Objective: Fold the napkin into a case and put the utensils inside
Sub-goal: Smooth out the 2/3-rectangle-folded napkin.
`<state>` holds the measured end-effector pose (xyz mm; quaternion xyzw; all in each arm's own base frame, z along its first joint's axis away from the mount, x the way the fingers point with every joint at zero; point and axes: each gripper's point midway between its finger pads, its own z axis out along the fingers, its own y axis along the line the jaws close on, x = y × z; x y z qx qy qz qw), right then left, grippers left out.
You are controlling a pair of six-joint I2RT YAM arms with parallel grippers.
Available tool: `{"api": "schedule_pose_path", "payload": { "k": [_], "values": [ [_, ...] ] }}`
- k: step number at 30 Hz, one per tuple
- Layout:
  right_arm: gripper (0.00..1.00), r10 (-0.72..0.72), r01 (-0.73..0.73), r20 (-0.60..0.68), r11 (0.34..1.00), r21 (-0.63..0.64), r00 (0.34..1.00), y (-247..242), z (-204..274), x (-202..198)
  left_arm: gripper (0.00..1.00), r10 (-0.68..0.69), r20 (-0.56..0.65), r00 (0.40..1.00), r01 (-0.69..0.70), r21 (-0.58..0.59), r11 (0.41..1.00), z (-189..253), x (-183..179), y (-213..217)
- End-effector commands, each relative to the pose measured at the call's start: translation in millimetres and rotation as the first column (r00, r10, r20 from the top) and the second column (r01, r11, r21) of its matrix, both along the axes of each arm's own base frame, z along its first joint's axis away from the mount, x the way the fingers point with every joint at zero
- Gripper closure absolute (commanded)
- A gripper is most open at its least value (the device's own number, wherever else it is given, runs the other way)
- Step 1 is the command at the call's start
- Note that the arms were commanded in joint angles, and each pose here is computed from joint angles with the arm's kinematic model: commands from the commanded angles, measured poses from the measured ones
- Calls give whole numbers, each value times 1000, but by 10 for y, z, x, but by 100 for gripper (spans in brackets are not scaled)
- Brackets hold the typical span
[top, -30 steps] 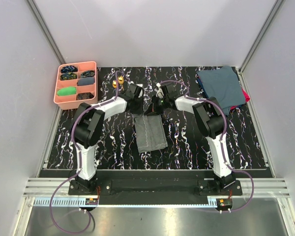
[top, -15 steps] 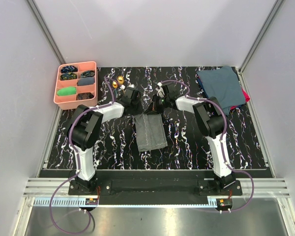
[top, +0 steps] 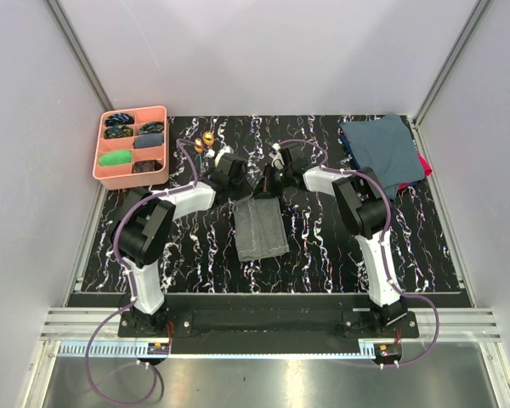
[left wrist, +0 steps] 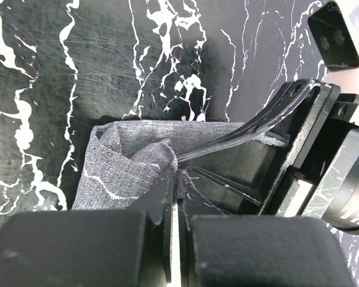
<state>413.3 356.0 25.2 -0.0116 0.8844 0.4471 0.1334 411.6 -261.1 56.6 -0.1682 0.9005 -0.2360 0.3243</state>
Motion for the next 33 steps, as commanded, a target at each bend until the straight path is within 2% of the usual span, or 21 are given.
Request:
{"api": "schedule_pose_path", "payload": {
  "k": [1,4,8,9,12,14,16,17,21,24,25,28,29,33],
  "values": [
    [100,-3,3,22,1000,-15,1000,-8,-46,64,100,26,37,999,-23,-74,997,94,128,-109],
    [100,10,-10,14,1000,-18,1000,-17,-104,43,100,31,16,999,-29,-79,996,-8,132,-41],
    [100,19,-18,28,1000,-13,999,-5,-69,58,91,28,3,1000,-28,-54,998,-110,231,75],
    [100,20,-20,34,1000,-14,999,-4,-48,66,89,-9,13,1000,10,-63,998,-59,257,36],
    [100,19,-18,44,1000,-20,999,-11,-13,77,78,-51,27,998,52,-26,998,4,336,57],
    [100,16,-15,47,1000,-17,999,-7,19,88,63,-79,26,997,79,-12,997,63,321,50],
    [100,16,-15,50,1000,-16,999,1,27,103,57,-92,42,995,92,-10,996,167,331,47],
    [100,17,-16,48,1000,-13,999,6,34,105,50,-97,65,993,98,-11,995,288,333,49],
    [98,21,-20,48,1000,-15,999,6,41,103,36,-106,118,987,107,-1,994,604,297,102],
    [97,20,-19,52,1000,-21,998,-5,57,115,33,-84,145,986,82,19,996,801,218,251],
    [96,21,-20,49,1000,-22,999,0,57,107,34,-66,170,983,63,25,998,924,197,319],
    [94,21,-20,51,999,-30,998,-19,59,105,39,-22,155,988,12,61,998,883,81,539],
    [85,25,-24,50,999,-33,998,-18,58,92,39,-16,131,991,7,75,997,772,10,603],
    [71,11,-5,92,998,-61,996,-83,200,100,57,-2,108,994,-9,101,995,586,-85,783]
  ]
}}
